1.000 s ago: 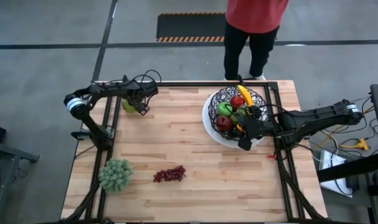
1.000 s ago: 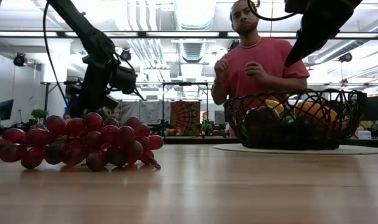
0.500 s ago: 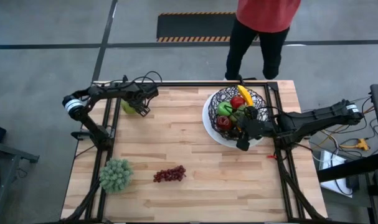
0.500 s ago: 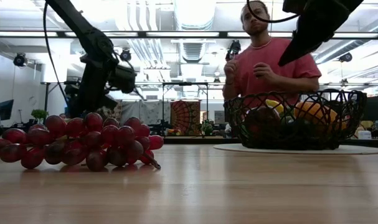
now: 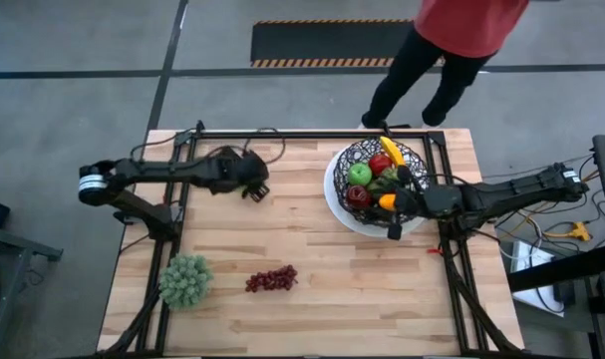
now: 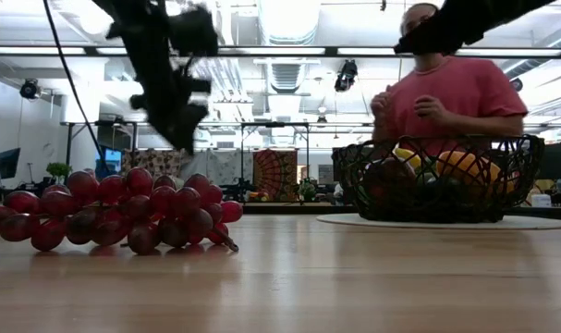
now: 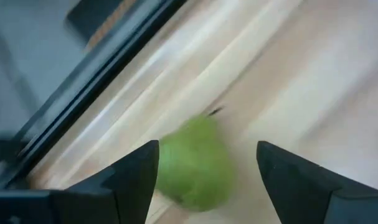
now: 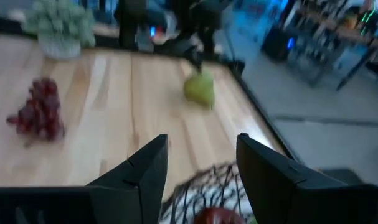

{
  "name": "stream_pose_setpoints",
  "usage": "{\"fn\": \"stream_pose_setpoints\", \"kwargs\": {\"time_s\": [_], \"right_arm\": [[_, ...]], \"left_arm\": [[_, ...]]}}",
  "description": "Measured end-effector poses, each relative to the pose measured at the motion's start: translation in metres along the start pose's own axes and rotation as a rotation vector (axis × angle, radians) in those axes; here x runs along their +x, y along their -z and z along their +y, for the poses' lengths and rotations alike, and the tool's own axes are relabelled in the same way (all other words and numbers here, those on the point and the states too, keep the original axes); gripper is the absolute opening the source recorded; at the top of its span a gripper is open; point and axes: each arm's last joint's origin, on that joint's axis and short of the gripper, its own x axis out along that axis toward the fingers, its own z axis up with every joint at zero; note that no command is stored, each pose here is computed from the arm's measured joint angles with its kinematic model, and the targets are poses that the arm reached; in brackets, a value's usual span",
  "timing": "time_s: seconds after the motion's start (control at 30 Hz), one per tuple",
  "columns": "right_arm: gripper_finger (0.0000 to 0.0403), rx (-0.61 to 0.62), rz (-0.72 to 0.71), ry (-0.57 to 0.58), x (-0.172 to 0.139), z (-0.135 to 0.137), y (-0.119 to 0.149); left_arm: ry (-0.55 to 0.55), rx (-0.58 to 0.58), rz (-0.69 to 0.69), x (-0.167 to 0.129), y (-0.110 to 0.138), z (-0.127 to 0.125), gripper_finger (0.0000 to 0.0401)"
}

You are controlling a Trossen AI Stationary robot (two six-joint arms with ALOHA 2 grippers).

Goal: Build produce basket
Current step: Put the green pear into the wire basket

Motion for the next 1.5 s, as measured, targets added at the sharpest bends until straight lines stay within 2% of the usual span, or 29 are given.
{"fn": "stream_pose_setpoints", "kwargs": {"time_s": [0.13,0.33,0.47,0.53,0.67,0.73,0.9,1.0,1.2,1.37,1.5], "right_arm": [[0.0178,-0.001,-0.057,0.008,-0.002,0.001,0.014],[0.0178,0.051,-0.046,0.005,-0.001,0.003,0.029],[0.0178,0.065,-0.028,-0.001,0.001,0.004,0.034],[0.0178,0.066,-0.032,-0.015,0.001,0.005,0.034],[0.0178,0.063,-0.029,-0.023,0.000,0.005,0.035],[0.0178,0.051,-0.024,-0.024,0.001,0.005,0.035],[0.0178,0.012,-0.014,-0.024,0.001,0.005,0.036],[0.0178,-0.016,0.000,-0.026,0.001,0.005,0.038],[0.0178,-0.048,0.011,-0.027,0.000,0.005,0.039],[0.0178,-0.078,0.016,-0.028,0.000,0.006,0.040],[0.0178,-0.089,0.011,-0.027,0.000,0.005,0.038]], "left_arm": [[0.121,-0.006,-0.157,-0.026,-0.003,-0.021,0.0252],[0.204,-0.051,-0.237,-0.051,-0.002,-0.027,0.0253],[0.222,-0.040,-0.240,-0.057,0.001,-0.028,0.0253],[0.221,-0.075,-0.229,-0.056,0.002,-0.028,0.0253],[0.225,-0.255,-0.143,-0.042,-0.002,-0.023,0.0253],[0.248,-0.310,-0.084,-0.031,-0.005,-0.022,0.0253],[0.434,-0.386,0.158,0.003,-0.015,-0.018,0.0253],[0.431,-0.499,0.262,0.012,-0.022,-0.010,0.0254],[0.364,-0.517,0.390,-0.002,-0.036,0.001,0.0254],[0.314,-0.512,0.383,-0.019,-0.049,0.012,0.0254],[0.265,-0.476,0.403,-0.006,-0.054,0.034,0.0254]]}}
